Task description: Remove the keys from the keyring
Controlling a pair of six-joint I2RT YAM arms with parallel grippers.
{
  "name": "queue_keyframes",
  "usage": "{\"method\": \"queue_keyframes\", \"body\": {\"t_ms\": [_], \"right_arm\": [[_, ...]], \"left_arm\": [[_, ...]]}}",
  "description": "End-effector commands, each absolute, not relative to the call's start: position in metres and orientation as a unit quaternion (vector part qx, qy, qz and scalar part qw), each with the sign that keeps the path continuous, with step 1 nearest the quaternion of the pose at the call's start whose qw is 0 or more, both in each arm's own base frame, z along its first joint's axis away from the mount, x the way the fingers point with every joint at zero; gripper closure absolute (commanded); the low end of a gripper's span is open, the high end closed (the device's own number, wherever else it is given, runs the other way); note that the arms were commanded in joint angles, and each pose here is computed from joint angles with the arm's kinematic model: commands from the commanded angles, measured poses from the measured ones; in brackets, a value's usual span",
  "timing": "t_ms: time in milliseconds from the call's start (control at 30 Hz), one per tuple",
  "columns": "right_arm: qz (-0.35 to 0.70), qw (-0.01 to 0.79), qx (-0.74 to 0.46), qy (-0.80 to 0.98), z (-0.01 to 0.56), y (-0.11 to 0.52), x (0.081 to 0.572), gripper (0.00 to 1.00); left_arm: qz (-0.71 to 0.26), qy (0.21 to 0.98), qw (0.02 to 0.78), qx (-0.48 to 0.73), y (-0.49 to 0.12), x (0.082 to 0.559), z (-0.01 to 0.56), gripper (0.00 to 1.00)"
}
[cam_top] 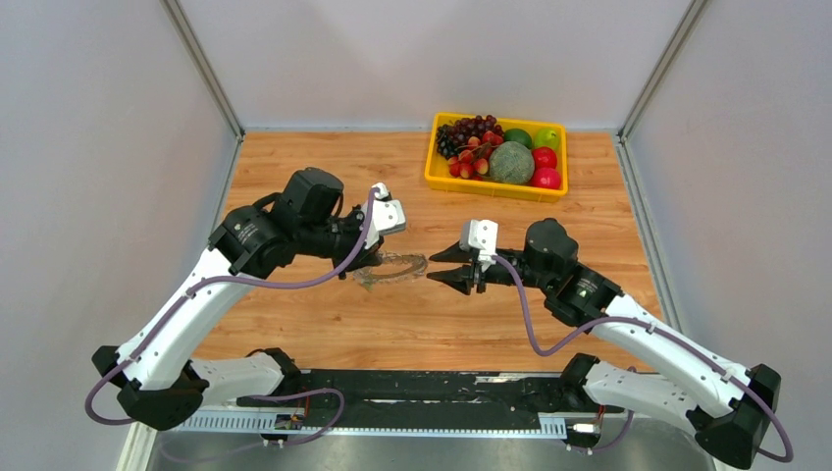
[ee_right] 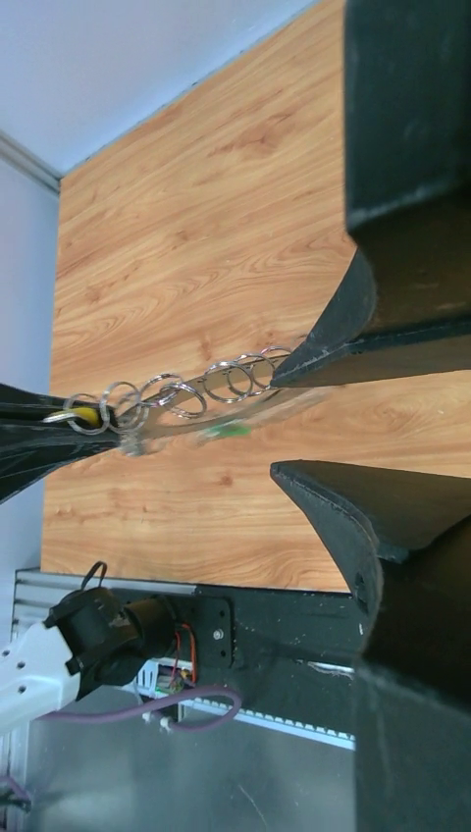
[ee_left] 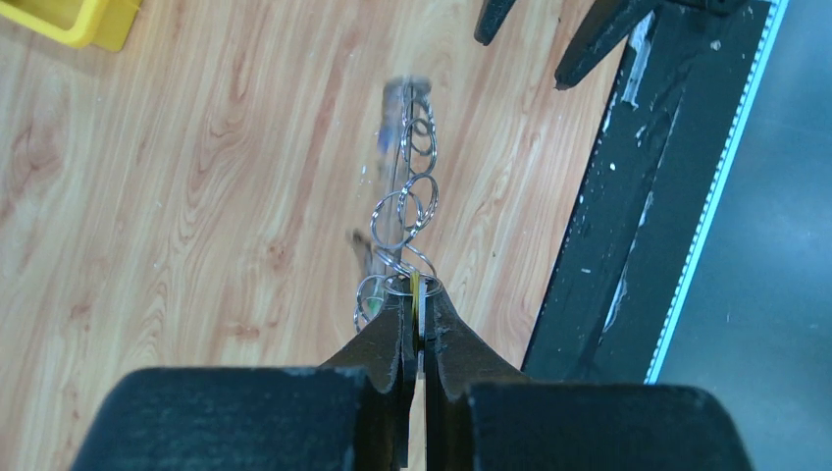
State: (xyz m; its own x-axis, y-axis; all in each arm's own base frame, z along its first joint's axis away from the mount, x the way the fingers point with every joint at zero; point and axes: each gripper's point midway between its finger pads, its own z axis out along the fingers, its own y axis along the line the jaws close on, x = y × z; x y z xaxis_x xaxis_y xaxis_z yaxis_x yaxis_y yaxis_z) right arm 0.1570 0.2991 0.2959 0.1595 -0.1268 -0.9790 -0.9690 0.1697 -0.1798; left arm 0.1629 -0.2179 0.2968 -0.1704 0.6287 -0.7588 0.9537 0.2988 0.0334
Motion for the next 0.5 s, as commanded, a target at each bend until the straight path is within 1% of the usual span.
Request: {"method": "queue_keyframes", "body": {"t_ms": [0,233,467], "right_arm": [[0.410,0.581,-0.536,0.455,0.347,0.312,0.148,0.62],[0.411,0.581,-0.575,0.404,0.358,0.326,0.146,0.63],[0.428,0.570,-0.592,0.375,0.360,0.338,0.144,0.64]], "left_arm": [[-0.244,0.670,0.366,0.598,-0.224,0.155,0.311,1.00],[-0.241,0.652,0.360,0.622,-0.229,0.150,0.313,1.00],[-0.243,0.621,0.379,0.642,-0.234,0.143,0.325,1.00]]}}
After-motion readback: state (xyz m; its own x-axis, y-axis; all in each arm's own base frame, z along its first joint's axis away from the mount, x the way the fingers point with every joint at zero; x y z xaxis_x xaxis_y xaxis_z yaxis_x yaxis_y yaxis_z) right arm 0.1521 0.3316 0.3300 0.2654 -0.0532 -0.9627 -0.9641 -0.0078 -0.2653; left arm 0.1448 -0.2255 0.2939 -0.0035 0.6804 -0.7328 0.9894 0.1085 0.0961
